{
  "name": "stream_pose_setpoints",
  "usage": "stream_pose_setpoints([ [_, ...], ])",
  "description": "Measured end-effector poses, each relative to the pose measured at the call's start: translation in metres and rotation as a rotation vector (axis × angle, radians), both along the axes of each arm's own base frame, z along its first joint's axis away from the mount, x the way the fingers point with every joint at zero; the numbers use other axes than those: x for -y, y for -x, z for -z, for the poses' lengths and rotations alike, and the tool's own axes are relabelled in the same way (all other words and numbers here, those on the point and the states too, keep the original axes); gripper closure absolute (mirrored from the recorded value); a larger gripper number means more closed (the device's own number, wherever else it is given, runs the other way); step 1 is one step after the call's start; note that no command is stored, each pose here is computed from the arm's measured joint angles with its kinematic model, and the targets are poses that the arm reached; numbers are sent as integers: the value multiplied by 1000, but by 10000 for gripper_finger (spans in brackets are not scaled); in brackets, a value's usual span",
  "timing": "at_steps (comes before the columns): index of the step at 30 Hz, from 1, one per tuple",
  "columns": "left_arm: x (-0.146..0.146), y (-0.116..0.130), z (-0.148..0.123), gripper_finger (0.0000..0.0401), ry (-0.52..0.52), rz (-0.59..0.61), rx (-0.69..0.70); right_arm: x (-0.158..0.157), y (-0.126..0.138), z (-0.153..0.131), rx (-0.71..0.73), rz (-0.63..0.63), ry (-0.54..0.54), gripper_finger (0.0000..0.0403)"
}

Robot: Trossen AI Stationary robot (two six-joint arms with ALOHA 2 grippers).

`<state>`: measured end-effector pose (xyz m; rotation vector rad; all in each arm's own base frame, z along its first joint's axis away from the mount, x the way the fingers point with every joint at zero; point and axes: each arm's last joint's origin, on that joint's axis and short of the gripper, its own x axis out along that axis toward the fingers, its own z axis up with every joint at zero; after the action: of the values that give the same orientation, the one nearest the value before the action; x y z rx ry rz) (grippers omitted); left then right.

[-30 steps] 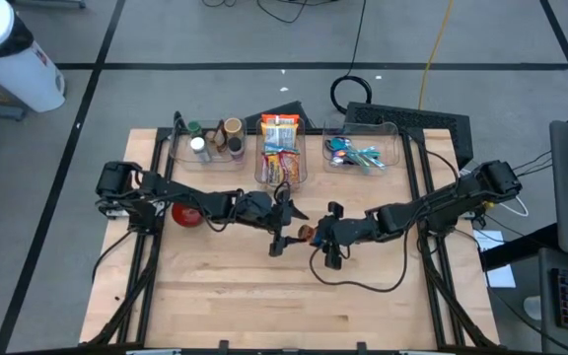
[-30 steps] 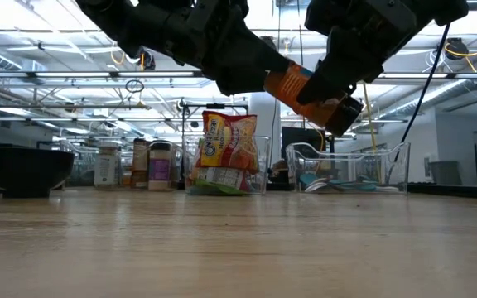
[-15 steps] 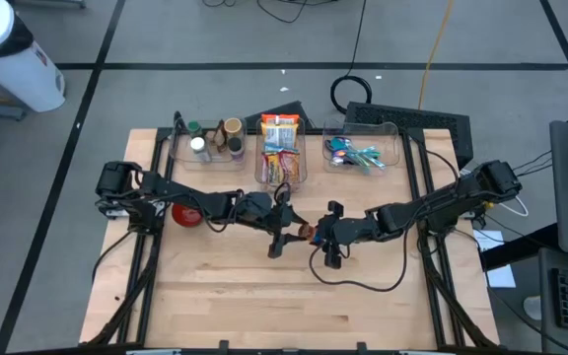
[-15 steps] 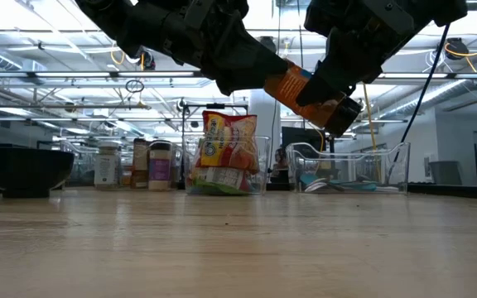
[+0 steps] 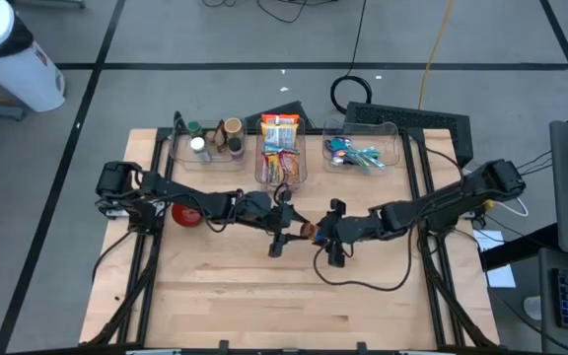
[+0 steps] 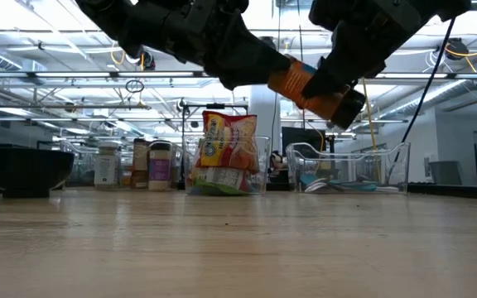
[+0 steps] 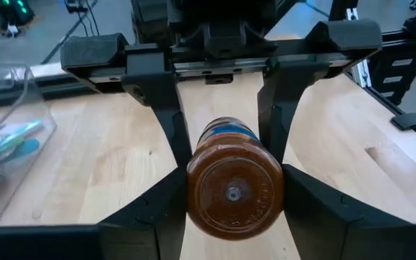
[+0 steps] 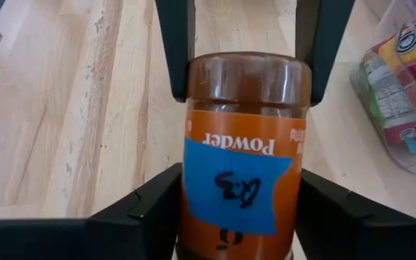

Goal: Pick & Place Food Item
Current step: Put the orange seasoning bottle into the left transparent bin

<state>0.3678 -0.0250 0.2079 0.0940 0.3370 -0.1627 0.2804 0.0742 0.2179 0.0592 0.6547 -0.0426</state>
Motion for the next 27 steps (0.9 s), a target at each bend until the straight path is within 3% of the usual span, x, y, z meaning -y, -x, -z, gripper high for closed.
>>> stream_pose_setpoints([
  [10,-1,6,-15,204,-14,-4,36,5,17,-29,86,-6,8,166],
  [17,-2,32,-48,205,-104,-66,9,9,37,-40,143,19,25,171],
  [21,-3,54,-69,205,-112,-69,-10,9,53,-33,279,78,65,168],
  [27,1,81,-99,205,-86,-50,75,14,72,7,642,85,71,173],
])
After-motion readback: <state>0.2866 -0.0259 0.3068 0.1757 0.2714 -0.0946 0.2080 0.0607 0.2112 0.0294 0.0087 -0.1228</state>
